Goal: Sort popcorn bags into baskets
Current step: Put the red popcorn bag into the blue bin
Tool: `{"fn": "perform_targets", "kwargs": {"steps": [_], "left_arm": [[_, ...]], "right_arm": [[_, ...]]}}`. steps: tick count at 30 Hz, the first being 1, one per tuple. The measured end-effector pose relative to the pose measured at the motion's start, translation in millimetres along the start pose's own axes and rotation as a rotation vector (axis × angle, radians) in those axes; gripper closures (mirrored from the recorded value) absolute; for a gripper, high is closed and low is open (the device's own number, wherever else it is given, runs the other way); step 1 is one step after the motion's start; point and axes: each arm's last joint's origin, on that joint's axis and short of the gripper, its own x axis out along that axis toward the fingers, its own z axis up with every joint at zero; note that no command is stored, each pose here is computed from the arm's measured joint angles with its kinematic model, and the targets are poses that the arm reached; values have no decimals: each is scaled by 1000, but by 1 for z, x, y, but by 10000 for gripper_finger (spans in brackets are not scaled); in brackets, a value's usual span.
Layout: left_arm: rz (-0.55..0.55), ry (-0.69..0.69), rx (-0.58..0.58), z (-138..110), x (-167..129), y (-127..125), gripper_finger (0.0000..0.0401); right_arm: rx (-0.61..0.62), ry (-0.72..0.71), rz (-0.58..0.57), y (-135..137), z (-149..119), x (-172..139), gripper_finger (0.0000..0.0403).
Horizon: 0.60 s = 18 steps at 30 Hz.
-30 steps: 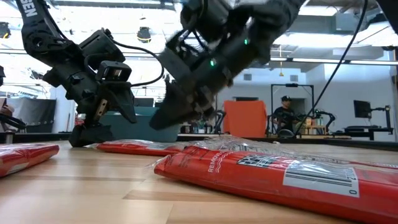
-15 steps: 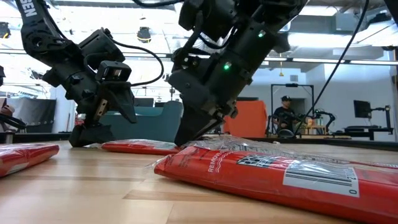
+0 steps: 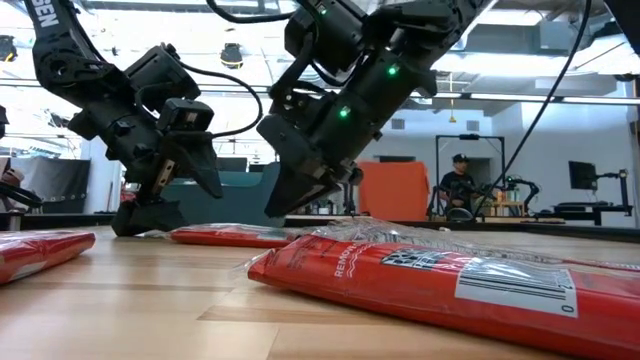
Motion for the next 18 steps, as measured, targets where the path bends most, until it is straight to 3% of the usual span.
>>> {"fn": "perform_targets", "kwargs": {"steps": [5,7,16,18], "left_arm": [[0,-3,1,0,0,0,90],[0,-5,3,0,0,-1,90],[-1,-17,17,-2,1,-3,90],[0,-23,18,-2,1,-3,90]], "right_arm": [[22,23,-80,4,14,-28,296],[35,100,-110,3,10,-37,296],[13,283,-194,13,-23,-37,296],[31,250,-166,17,-24,-27,296]]}}
